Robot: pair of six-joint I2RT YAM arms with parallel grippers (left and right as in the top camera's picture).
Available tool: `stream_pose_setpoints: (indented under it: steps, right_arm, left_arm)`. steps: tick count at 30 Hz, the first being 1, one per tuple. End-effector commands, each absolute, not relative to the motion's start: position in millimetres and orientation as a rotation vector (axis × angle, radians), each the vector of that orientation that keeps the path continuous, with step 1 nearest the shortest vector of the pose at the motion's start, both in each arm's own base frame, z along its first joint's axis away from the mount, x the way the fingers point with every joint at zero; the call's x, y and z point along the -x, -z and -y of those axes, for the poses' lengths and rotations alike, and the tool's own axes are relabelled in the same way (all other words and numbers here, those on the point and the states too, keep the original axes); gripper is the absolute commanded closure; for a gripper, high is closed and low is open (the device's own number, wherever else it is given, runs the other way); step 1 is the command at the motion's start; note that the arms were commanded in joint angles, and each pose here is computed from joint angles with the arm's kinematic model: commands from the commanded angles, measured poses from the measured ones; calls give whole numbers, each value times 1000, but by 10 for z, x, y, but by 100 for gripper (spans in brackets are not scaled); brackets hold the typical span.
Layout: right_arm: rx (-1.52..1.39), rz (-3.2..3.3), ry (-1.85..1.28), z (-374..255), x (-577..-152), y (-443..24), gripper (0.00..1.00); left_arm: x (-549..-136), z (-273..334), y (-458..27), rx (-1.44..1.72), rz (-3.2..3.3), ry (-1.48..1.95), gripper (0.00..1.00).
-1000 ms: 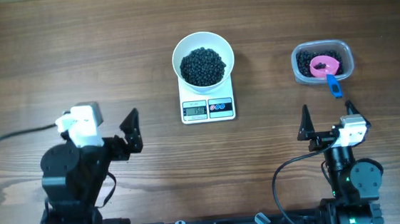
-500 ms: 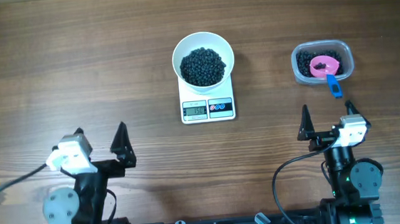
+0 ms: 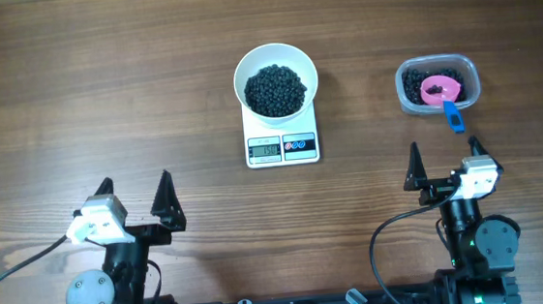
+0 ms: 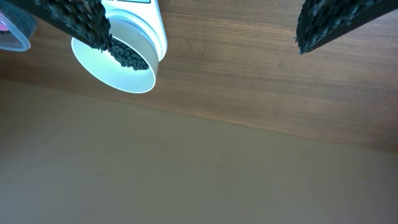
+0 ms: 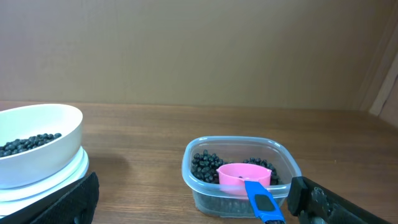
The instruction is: Scoop item into bowl and weigh 150g on scale
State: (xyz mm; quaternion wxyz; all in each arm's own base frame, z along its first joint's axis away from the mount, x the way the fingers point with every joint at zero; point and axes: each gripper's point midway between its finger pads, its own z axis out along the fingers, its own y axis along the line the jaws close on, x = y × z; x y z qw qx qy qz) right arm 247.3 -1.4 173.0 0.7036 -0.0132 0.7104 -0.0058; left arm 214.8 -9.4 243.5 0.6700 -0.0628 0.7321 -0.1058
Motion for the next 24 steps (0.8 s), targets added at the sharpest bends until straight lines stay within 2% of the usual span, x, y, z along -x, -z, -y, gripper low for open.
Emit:
stream_pose_setpoints:
  steps: [1,24]
  right_arm:
    - [32,-1569,-6,-14,-2467,-1752,0]
    - [32,-1569,-6,-14,-2467,-1752,0]
  left_arm:
    - [-2132,105,-2407,140,-1631,252,0]
    - [-2327,269,-2183,70,-1557,333,0]
